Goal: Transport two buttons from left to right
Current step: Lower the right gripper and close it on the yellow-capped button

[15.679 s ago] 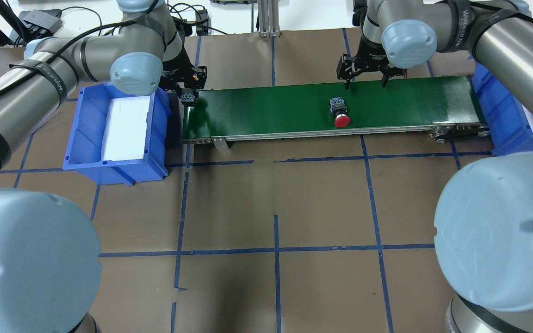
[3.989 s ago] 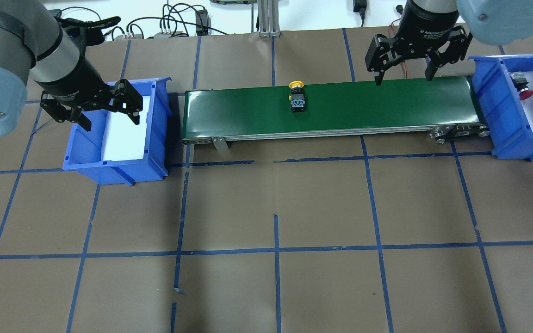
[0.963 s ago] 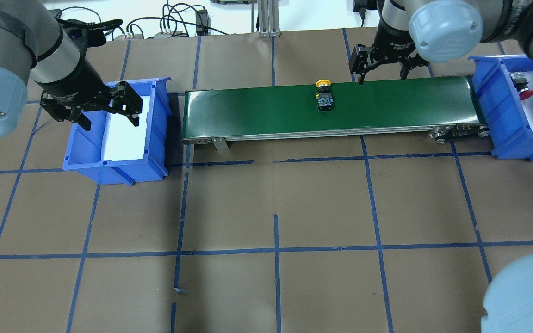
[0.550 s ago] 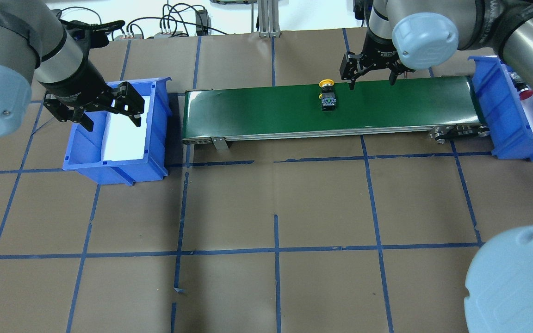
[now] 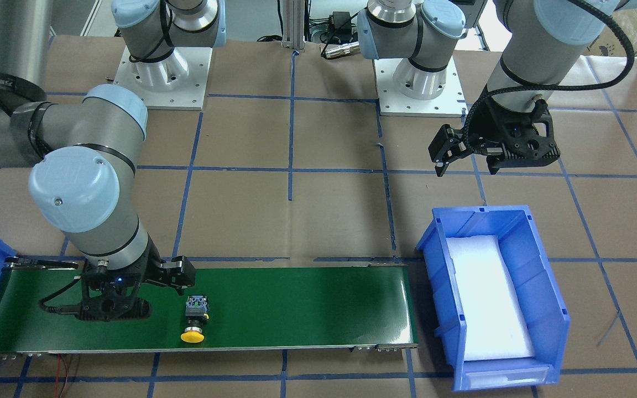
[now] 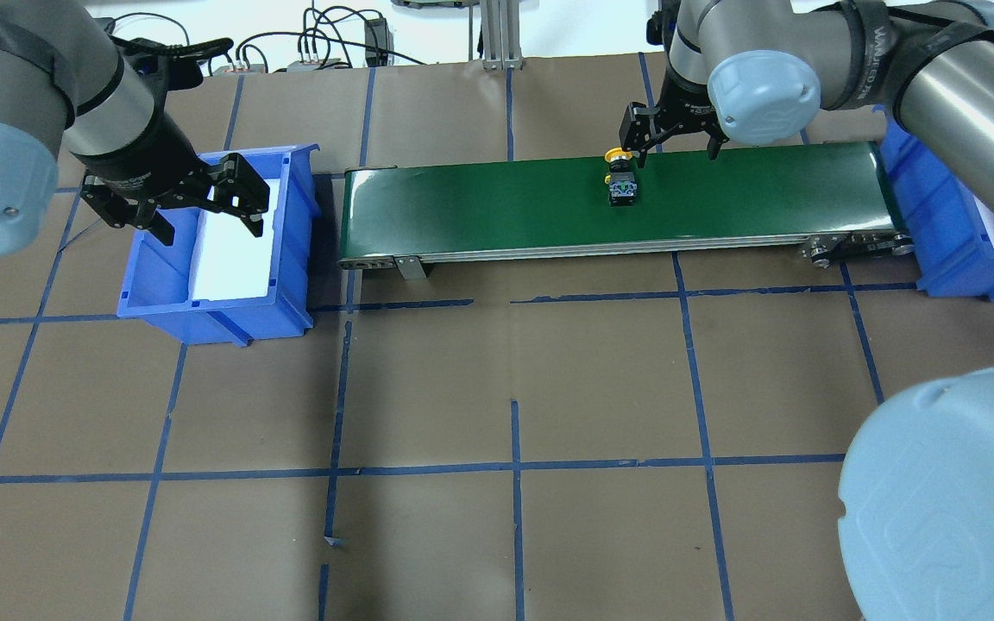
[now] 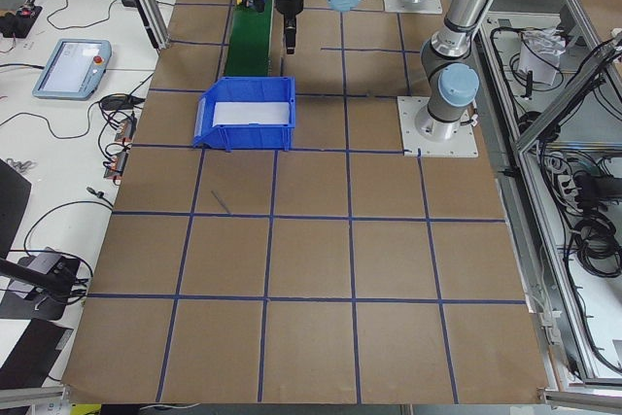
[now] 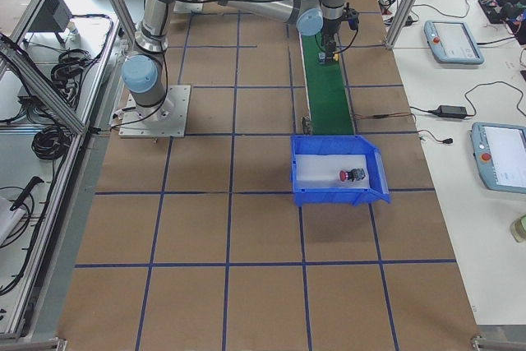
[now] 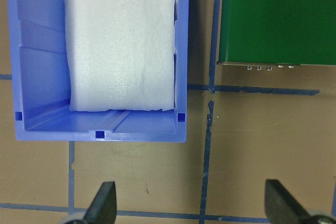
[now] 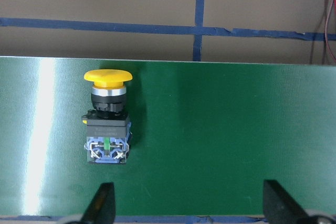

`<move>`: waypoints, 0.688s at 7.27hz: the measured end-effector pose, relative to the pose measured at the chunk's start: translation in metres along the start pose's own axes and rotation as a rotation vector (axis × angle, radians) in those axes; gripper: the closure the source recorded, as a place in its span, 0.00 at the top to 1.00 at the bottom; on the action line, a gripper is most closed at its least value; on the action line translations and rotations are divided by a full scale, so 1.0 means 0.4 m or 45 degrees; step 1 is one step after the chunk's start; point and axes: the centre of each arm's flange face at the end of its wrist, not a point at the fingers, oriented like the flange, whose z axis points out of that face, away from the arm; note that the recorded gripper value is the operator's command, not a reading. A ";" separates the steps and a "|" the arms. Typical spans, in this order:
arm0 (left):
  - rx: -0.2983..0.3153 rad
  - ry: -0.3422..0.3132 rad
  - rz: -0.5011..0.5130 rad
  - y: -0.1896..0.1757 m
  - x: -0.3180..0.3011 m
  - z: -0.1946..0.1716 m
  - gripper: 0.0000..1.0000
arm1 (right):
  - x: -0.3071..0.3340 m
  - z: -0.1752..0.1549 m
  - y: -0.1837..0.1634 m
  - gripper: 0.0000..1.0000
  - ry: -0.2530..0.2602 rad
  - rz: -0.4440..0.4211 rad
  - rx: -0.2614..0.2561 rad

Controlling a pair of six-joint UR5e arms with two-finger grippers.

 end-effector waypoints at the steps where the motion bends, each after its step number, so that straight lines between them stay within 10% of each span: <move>1: 0.000 -0.001 0.000 0.000 0.000 -0.001 1.00 | -0.011 0.009 -0.007 1.00 -0.003 -0.007 0.013; 5: 0.004 -0.001 -0.001 0.001 -0.001 -0.003 1.00 | -0.030 0.090 -0.044 1.00 -0.009 -0.024 0.042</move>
